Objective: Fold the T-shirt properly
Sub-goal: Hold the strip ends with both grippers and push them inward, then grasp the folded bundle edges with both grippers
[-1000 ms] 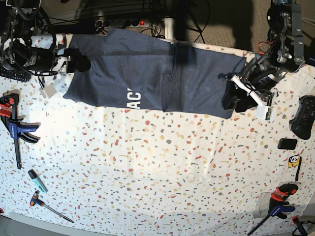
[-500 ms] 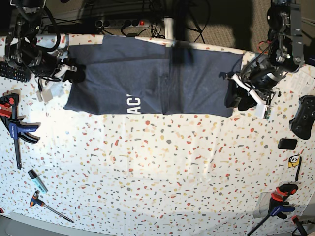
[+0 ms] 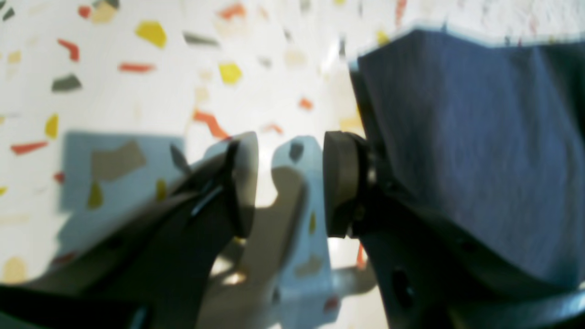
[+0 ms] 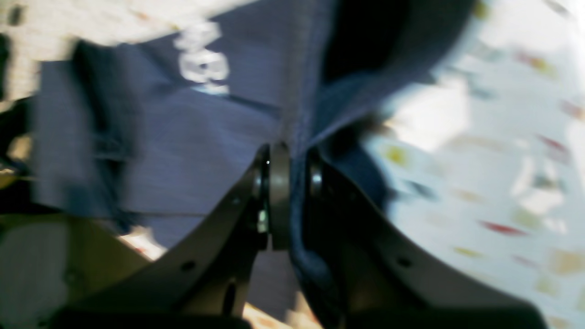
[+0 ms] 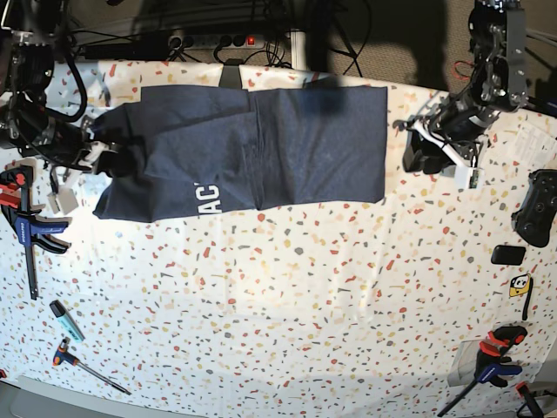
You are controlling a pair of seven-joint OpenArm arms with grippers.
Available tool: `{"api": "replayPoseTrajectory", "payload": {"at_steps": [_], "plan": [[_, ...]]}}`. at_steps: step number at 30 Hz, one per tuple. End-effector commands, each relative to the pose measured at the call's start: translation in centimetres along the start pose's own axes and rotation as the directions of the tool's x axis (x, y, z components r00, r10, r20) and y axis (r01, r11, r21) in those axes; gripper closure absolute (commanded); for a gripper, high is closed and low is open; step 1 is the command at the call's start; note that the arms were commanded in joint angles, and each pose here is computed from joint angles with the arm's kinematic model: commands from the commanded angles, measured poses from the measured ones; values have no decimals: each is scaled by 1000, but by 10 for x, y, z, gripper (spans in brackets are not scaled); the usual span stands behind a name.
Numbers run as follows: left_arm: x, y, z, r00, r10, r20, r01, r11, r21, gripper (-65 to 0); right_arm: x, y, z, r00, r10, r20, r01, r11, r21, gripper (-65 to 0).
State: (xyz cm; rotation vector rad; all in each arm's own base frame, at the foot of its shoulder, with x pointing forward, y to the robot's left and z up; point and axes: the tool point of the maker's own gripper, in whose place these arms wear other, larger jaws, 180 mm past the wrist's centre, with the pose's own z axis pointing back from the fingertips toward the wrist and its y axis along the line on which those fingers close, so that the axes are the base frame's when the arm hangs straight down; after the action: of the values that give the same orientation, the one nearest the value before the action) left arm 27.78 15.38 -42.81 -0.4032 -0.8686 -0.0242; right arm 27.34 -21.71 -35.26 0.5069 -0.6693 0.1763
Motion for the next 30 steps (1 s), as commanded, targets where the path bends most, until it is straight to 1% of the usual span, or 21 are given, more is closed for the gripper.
{"api": "replayPoseTrajectory", "payload": {"at_steps": [1,5,8,10,14,17,21,23,26,30], "plan": [[-11,6,0,999,-9,-45,10,1000,8,-232,20,16,3,997,44,58,-46,998,32,0],[-38,-13,-4,995,-12,-96,1,994,-106,-232,32,73,-14,989,80,127,-97,986,135,0],[-48,-27,-8,993,8,-119,-24,990,-138,-232,27,115,-38,988,100,118,-124,967,221,0],[-50,-37,-10,993,14,-121,-34,986,-161,-232,23,140,-57,986,130,103,-153,955,254,0],[-56,-56,-13,991,20,-133,-48,976,-212,-232,30,193,-84,975,173,137,-209,922,327,0],[-60,-63,-14,988,25,-150,-59,973,-225,-232,37,232,-99,964,216,156,-259,894,367,0],[-61,-65,-14,988,22,-152,-57,972,-230,-232,45,277,-109,946,255,202,-318,856,408,0],[-61,-65,-14,988,22,-151,-57,972,-230,-232,46,293,-113,940,265,213,-333,845,418,0],[-61,-65,-14,988,22,-151,-57,972,-230,-232,44,311,-118,947,254,195,-316,847,427,0],[-60,-65,-15,988,22,-150,-57,972,-230,-232,26,341,-118,945,279,168,-326,808,490,0]]}}
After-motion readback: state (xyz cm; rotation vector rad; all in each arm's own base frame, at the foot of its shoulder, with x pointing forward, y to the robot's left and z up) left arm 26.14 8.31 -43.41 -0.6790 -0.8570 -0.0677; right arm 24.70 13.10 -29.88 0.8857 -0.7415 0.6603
